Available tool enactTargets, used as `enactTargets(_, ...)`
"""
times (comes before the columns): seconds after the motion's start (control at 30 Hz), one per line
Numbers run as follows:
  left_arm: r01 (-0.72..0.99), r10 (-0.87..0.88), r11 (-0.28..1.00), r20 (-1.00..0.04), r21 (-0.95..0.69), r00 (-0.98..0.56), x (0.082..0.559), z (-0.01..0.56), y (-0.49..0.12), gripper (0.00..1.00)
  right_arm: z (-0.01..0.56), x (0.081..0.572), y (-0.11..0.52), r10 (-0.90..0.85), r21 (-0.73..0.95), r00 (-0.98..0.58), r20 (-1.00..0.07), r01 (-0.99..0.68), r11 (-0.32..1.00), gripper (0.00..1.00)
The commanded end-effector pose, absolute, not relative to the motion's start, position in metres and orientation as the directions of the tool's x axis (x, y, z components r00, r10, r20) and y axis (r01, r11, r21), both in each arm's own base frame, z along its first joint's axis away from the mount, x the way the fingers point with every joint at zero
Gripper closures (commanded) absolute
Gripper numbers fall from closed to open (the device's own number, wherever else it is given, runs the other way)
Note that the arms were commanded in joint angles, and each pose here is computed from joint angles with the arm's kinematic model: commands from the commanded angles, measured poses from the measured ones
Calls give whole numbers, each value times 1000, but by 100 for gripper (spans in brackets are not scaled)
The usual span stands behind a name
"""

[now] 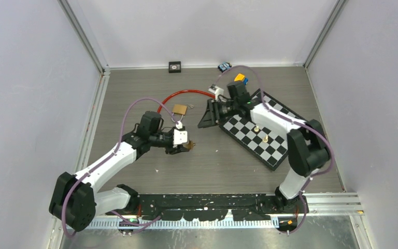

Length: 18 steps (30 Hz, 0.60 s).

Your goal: Unlock with the key

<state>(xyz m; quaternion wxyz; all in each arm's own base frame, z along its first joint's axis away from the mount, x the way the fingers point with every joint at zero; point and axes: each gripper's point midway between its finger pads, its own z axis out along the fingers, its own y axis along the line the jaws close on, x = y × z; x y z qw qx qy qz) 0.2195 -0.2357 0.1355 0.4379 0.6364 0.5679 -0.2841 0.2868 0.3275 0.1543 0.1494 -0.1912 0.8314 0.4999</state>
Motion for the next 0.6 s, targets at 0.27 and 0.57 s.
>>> enactTargets(0.27, 994, 254, -108, -965, 31, 58, 192, 178, -245, 100, 235, 224, 290, -396, 223, -266, -879, -963, 151, 46)
enactTargets(0.57, 967, 246, -203, -964, -156, -104, 170, 190, -246, 100, 224, 176, 310, -584, -76, 69, -809, -997, -12, 45)
